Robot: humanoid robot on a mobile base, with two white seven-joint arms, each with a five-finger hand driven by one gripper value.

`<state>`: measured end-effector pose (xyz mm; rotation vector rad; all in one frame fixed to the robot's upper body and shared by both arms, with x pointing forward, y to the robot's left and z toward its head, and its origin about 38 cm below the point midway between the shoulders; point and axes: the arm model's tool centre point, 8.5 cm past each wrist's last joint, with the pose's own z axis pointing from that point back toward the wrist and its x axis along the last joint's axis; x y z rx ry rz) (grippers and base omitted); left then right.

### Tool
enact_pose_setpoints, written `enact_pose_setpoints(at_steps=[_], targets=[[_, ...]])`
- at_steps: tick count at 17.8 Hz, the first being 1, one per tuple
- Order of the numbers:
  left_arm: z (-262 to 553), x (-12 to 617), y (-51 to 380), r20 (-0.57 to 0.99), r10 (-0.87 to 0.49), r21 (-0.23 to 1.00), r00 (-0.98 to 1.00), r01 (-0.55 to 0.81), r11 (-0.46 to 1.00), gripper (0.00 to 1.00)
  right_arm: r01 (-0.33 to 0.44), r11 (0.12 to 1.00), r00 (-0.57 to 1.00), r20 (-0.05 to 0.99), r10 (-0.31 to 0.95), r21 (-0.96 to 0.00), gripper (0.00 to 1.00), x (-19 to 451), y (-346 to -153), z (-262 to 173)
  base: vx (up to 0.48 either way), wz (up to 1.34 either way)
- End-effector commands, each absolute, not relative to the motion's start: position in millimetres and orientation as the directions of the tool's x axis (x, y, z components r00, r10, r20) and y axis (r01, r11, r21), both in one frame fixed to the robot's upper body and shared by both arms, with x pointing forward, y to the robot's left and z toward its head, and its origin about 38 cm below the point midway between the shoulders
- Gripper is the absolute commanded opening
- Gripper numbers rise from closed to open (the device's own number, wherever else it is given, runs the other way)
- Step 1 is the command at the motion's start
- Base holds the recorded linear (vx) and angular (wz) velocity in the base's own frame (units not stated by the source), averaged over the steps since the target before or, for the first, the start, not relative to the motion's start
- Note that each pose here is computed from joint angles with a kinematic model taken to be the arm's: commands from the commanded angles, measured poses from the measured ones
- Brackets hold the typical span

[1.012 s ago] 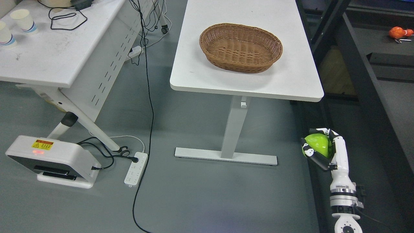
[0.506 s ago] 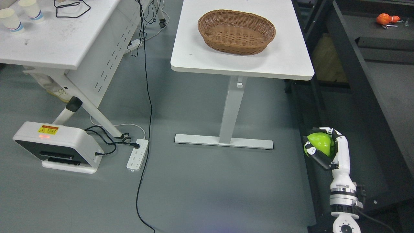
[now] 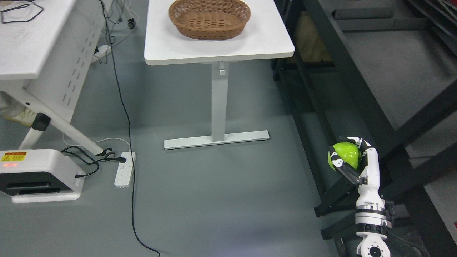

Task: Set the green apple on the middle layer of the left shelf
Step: 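Turn and drive to the black shelf holding the apple in the right hand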

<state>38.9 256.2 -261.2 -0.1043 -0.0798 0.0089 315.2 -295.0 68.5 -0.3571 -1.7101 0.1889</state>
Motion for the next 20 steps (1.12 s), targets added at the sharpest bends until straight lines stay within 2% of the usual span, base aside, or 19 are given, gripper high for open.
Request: enact_pose_setpoints(at_steps=[1, 10, 20], targets=[[-260.4, 38.5, 267.6, 0.078, 0.012, -0.086, 0.997, -0.006, 0.996, 1.00, 0.080, 0.954, -0.168, 0.940, 0.298, -0.288, 0.00, 313.4, -280.2, 67.5, -0.128, -0.57], [-260.4, 38.5, 267.6, 0.078, 0.012, -0.086, 0.997, -0.006, 0.996, 1.00, 0.088, 0.953, -0.158, 0.941, 0.300, -0.290, 0.00, 307.2, -282.5, 63.8, -0.067, -0.65], [-260.4, 39.4, 267.6, 0.080, 0.012, -0.086, 0.997, -0.005, 0.996, 1.00, 0.106, 0.951, -0.167, 0.937, 0.306, -0.292, 0.00, 307.3, -287.7, 68.2, 0.027, -0.78]])
